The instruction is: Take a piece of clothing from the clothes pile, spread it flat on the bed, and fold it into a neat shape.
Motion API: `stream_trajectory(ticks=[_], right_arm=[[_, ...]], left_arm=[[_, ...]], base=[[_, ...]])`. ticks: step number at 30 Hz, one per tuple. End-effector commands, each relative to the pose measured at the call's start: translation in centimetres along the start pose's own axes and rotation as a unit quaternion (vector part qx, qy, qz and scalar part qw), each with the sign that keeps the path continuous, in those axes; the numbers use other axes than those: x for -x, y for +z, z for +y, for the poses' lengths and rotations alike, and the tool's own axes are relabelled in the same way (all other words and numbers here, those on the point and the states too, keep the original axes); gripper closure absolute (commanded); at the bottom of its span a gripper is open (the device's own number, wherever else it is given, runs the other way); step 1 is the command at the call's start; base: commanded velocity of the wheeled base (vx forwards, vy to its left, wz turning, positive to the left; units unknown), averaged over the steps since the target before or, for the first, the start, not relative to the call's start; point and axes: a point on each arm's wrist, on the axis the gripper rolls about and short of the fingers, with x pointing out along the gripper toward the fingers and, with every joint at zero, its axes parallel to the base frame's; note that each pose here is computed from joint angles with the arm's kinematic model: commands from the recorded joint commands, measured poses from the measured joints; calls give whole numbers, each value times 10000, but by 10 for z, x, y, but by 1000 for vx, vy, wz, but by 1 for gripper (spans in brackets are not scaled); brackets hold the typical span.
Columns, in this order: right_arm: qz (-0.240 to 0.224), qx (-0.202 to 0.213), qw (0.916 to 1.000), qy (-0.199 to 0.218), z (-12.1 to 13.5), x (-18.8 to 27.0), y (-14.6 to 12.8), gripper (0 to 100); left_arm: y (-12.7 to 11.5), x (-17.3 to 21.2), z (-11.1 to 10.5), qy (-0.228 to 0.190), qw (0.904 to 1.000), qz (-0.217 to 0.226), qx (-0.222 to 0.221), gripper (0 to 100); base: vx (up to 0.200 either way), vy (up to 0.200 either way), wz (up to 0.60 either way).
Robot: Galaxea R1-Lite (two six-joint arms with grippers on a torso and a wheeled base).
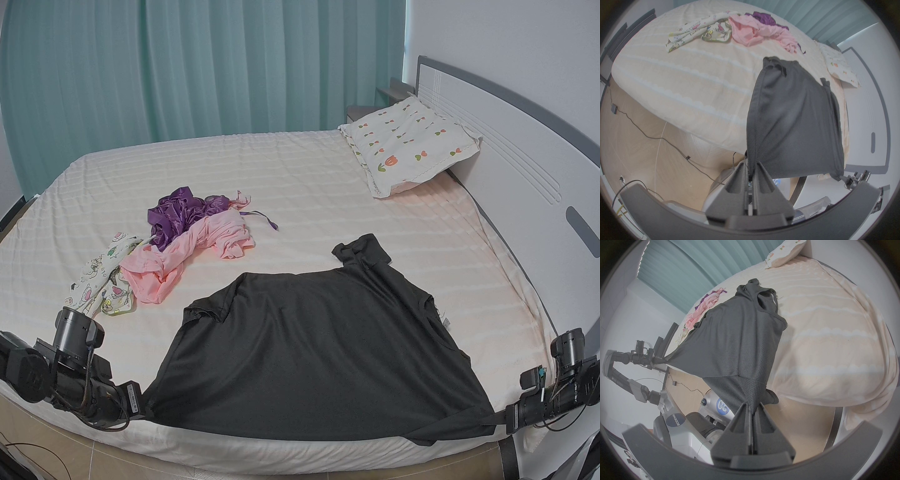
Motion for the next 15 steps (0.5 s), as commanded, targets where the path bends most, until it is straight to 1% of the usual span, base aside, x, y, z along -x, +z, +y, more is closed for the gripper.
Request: stream_trajectory(ticks=[1,5,6,7,8,10,12,15], right_arm=[[49,-14,10000,-40,-8,-4,12,100],[223,-49,9997,-23,-10,-9,9,100],[331,-32,9994,-60,-13,-14,9,100],[341,-35,9994,-74,-13,-14,9,100],[439,-29,9988,-194,-15,-17,8,0],[476,-1,9984,-294,-16,-18,9,0],[442,-7,9986,-299,-16,-17,10,0],[184,-51,9991,-373,-20,-14,20,0]], left_arm=[[-5,-21,1,245,9984,497,-80,100],[-12,-24,2,295,9974,641,-124,100],[-14,-24,1,319,9971,672,-177,0],[-14,-24,1,324,9970,678,-168,0],[-15,-24,1,332,9968,703,-186,0],[-14,-24,1,324,9969,690,-188,0],[-13,-24,0,306,9972,656,-181,0],[-10,-22,-1,265,9979,573,-175,0]], base=[[0,0,0],[0,0,0],[0,0,0],[0,0,0],[0,0,0],[0,0,0],[0,0,0],[0,0,0]])
